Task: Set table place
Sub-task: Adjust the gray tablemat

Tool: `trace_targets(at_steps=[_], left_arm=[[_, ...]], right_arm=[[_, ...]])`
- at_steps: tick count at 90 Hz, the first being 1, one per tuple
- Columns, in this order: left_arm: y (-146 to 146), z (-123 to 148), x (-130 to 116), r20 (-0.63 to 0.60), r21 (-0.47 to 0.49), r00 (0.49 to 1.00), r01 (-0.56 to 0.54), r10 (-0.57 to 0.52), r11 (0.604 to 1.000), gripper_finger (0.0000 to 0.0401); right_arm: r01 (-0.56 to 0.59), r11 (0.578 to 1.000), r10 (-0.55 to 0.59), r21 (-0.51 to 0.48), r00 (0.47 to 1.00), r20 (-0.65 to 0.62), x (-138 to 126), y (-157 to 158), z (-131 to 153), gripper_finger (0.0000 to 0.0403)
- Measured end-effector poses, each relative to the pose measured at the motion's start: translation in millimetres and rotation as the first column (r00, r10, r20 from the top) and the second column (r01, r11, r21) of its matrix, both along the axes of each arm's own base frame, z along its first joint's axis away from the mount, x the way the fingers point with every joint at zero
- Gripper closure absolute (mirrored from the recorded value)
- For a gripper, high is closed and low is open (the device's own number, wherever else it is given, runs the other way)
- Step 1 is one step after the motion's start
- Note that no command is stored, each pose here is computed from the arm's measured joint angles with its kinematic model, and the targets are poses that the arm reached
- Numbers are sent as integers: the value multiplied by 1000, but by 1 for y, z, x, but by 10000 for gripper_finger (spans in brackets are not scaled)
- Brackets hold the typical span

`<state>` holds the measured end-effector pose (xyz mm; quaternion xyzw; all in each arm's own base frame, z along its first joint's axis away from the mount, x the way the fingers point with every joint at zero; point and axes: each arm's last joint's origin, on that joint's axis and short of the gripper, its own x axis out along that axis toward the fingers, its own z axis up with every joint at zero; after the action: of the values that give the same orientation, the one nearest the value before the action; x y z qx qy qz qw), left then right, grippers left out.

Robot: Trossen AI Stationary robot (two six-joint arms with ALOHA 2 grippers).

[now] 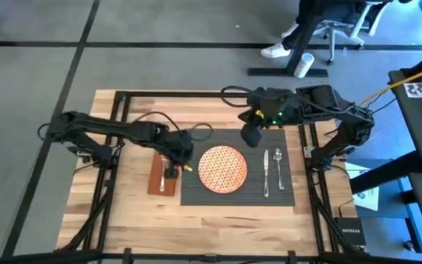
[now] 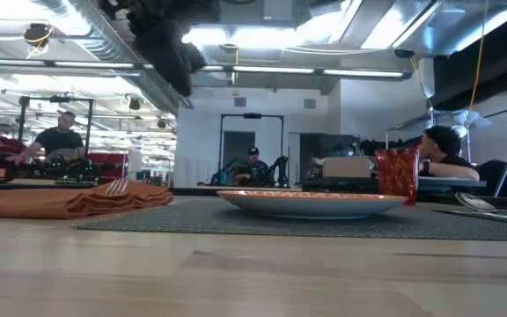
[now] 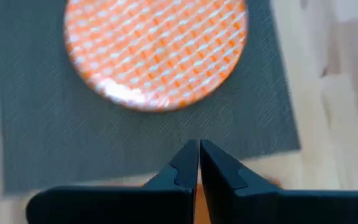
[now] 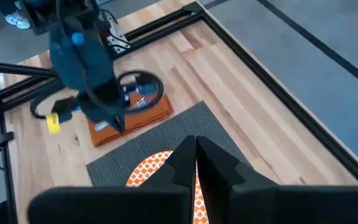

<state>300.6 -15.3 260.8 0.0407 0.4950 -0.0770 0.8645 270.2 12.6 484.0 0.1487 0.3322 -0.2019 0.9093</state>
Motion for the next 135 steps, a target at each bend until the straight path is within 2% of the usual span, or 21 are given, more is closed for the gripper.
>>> trace_targets(at_steps=[11, 22, 36, 52, 67, 83, 106, 122, 135], left_arm=[[-7, -14, 11, -16, -14, 1000, -1, 1, 1000, 401], [-16, -26, 17, -63, -46, 997, -49, 46, 998, 401], [-33, -38, 22, -86, -42, 991, -105, 101, 994, 401], [-53, -46, 22, -101, -17, 994, -35, 33, 999, 401], [-64, -60, 15, -92, -29, 996, -14, 12, 999, 401], [-64, -79, 9, -84, -72, 993, -92, 86, 993, 401], [-63, -79, 10, -76, -58, 992, -105, 101, 993, 401], [-59, -79, 11, -56, -8, 989, -138, 137, 990, 401], [-46, -82, 14, -54, 42, 986, -154, 156, 987, 401]], right_arm=[[-3, 1000, 3, -3, 1000, -7, -4, 1, 1, 403], [-25, 999, 25, -20, 1000, 3, -11, 0, 5, 403], [-77, 996, 80, -55, 996, 42, -32, 8, 17, 403], [-61, 990, 76, -128, 991, 110, -53, 27, 28, 403], [-62, 993, 78, -102, 984, 161, -65, 37, 33, 403], [-39, 993, 60, -115, 981, 184, -68, 44, 35, 403], [-45, 992, 66, -115, 981, 181, -68, 44, 34, 403], [-50, 991, 72, -125, 982, 173, -68, 44, 34, 403], [-52, 990, 75, -132, 982, 172, -68, 43, 34, 403]])
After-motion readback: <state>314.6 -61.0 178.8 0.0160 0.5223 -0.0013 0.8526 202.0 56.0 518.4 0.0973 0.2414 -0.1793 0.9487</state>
